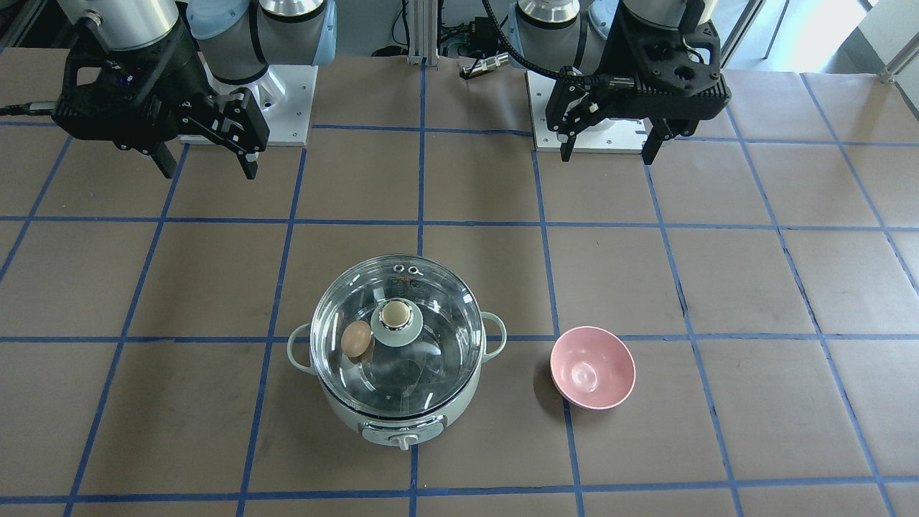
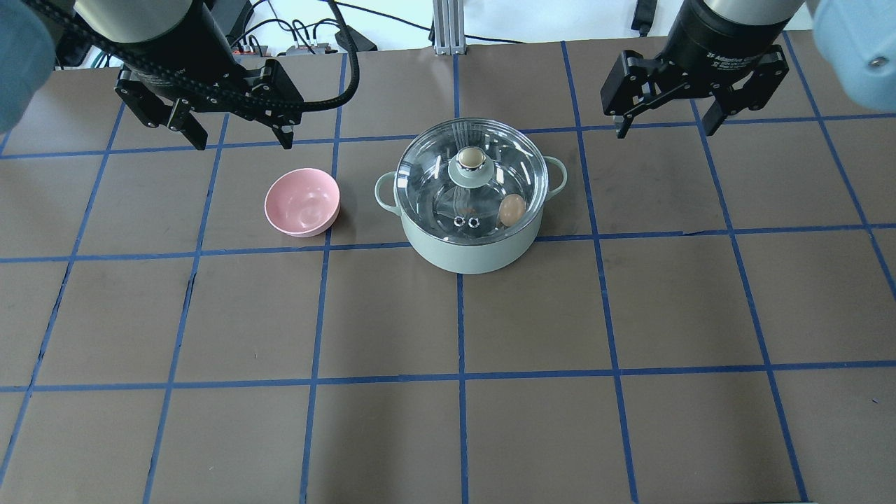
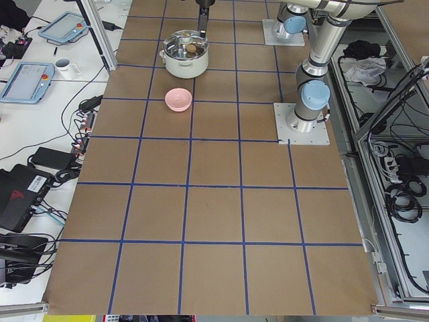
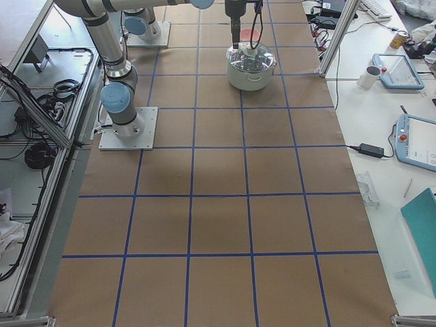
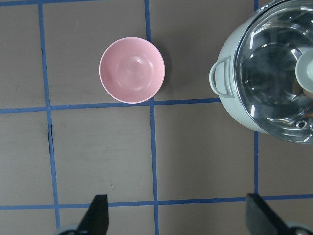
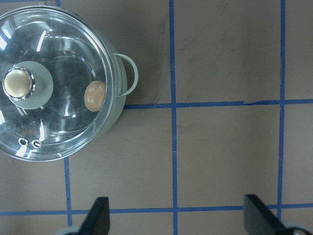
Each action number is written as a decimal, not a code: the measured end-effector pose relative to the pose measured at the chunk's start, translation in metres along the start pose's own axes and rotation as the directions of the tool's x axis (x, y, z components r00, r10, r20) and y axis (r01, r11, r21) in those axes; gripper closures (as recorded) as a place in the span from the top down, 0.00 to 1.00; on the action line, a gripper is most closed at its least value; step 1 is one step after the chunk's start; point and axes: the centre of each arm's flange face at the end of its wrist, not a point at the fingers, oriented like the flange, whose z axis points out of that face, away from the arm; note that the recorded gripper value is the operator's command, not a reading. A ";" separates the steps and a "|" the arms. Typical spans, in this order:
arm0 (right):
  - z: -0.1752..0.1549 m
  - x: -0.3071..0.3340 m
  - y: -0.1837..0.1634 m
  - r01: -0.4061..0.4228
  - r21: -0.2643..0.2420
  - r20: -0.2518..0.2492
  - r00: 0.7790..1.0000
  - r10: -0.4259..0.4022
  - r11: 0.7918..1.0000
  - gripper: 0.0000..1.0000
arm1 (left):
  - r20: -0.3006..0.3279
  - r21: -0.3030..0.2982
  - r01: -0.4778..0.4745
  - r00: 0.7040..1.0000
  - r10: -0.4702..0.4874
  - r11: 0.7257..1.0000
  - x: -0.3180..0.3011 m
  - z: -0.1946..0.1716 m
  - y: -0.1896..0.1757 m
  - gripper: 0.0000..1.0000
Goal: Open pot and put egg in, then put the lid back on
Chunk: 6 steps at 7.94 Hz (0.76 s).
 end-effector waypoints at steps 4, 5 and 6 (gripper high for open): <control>-0.001 0.006 0.000 0.030 0.003 -0.029 0.999 -0.029 1.000 1.00 | -0.004 0.000 0.000 1.000 0.000 1.000 0.000 0.000 0.000 1.00; -0.001 0.007 0.000 0.032 0.002 -0.029 0.999 -0.032 0.999 1.00 | -0.004 0.001 0.001 1.000 -0.001 1.000 0.000 0.000 0.000 1.00; -0.001 0.009 0.000 0.031 0.002 -0.029 0.999 -0.031 1.000 1.00 | -0.002 0.000 -0.001 1.000 0.001 1.000 0.001 0.000 0.001 1.00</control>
